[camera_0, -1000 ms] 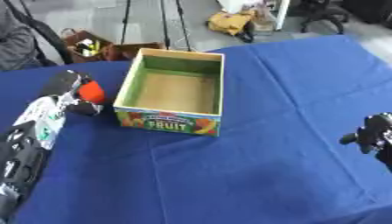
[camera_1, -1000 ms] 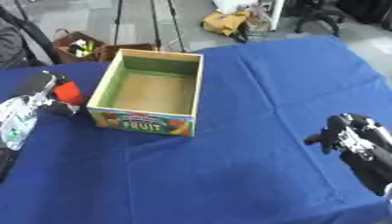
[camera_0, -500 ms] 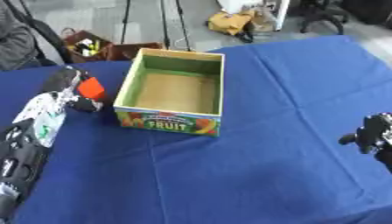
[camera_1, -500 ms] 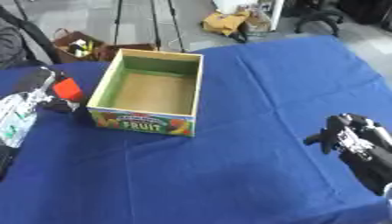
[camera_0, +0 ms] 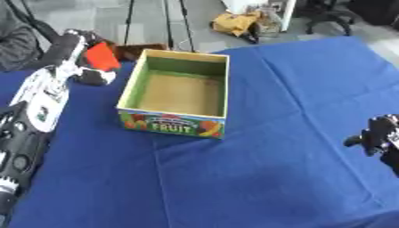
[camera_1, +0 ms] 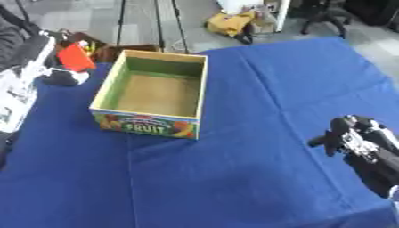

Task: Pick up objects on the table and place them in the box.

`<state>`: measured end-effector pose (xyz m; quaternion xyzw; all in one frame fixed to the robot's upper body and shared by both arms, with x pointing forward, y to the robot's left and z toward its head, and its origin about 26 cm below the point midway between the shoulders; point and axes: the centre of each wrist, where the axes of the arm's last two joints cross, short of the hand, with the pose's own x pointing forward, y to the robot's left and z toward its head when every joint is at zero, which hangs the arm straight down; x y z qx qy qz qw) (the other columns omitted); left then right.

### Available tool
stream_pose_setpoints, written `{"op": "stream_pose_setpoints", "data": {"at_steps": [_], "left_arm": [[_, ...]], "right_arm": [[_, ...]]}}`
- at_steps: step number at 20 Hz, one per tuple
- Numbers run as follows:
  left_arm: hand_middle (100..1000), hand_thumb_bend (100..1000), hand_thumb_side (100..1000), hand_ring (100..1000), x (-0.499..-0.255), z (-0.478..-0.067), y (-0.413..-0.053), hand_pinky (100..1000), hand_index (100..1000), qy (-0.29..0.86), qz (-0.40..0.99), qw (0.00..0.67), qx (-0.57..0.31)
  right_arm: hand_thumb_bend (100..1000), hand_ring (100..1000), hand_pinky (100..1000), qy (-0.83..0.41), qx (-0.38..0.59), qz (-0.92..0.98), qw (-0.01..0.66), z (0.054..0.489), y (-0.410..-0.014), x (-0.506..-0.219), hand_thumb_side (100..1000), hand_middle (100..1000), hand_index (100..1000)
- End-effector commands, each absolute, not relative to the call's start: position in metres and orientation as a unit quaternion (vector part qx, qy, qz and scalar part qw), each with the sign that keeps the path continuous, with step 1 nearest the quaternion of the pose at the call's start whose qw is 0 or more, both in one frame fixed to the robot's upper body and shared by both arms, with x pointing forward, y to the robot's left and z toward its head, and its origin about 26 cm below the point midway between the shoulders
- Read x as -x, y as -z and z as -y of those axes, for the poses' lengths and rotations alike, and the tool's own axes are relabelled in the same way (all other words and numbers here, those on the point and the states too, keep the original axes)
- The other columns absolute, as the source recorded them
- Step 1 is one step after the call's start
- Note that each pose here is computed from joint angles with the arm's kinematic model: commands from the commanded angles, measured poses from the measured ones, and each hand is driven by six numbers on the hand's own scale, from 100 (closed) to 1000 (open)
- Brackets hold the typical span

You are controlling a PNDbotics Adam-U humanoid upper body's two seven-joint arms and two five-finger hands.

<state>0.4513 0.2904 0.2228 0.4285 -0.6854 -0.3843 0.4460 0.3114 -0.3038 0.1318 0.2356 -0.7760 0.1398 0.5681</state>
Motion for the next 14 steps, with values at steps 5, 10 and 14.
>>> {"op": "stream_pose_setpoints", "data": {"at_steps": [5, 10, 14], "left_arm": [[324, 100, 136, 217, -0.450, -0.246, -0.235, 185, 543, 0.454, 0.696, 0.411, -0.375], [330, 100, 136, 223, -0.459, -0.226, -0.216, 192, 549, 0.502, 0.672, 0.415, -0.354], [338, 100, 127, 232, -0.463, -0.222, -0.199, 201, 557, 0.522, 0.653, 0.427, -0.344]], "right_arm": [[100, 342, 595, -0.148, -0.235, 0.781, 0.559, 0.304, -0.139, -0.312, 205, 312, 379], [100, 342, 595, -0.150, -0.238, 0.780, 0.558, 0.303, -0.140, -0.313, 203, 312, 379], [100, 342, 595, -0.151, -0.239, 0.780, 0.558, 0.302, -0.140, -0.313, 201, 311, 379]]}}
